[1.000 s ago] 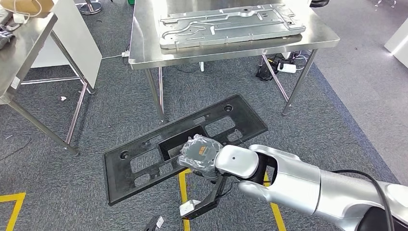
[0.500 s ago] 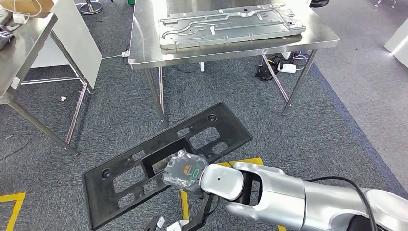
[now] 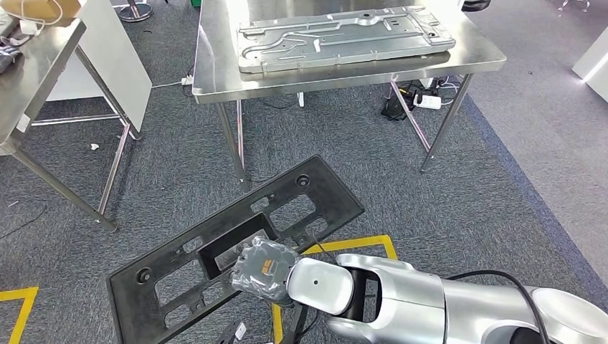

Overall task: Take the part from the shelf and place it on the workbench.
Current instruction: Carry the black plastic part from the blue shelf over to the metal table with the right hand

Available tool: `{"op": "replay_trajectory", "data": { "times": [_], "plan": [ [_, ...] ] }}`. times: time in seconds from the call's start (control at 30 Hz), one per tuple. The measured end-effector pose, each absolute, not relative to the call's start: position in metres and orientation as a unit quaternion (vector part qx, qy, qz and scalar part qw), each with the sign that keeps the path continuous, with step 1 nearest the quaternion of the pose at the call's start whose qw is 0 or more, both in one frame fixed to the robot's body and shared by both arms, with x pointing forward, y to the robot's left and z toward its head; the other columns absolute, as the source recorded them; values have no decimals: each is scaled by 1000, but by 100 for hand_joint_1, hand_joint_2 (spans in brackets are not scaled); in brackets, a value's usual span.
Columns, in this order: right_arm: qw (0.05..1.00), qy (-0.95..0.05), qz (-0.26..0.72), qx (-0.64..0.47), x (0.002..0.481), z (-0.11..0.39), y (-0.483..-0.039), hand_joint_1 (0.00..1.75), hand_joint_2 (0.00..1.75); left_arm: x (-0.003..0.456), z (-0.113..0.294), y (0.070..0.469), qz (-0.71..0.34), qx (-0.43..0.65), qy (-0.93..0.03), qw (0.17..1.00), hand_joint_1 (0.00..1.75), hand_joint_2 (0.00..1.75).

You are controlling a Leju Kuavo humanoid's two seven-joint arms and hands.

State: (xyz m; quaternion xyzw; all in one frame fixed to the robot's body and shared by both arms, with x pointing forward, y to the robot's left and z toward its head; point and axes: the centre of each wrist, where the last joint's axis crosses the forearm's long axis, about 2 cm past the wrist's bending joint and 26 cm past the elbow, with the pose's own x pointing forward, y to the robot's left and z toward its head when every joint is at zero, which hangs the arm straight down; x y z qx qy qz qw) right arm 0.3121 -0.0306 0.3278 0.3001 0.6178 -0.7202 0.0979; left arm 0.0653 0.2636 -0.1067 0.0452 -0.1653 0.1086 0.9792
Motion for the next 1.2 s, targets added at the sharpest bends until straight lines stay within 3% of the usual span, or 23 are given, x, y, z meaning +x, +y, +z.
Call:
{"op": "replay_trajectory", "data": {
  "times": [0.6, 0.87, 1.2],
  "plan": [
    [89, 580, -747, 312, 332, 355, -43, 175, 175, 64, -107, 266, 108, 45, -170, 979, 0, 0],
    [83, 556, -765, 314, 358, 426, -65, 175, 175, 58, -108, 271, 118, 43, -175, 976, 0, 0],
    [80, 545, -765, 334, 365, 450, -73, 175, 175, 56, -109, 274, 125, 44, -177, 975, 0, 0]
  ]
}}
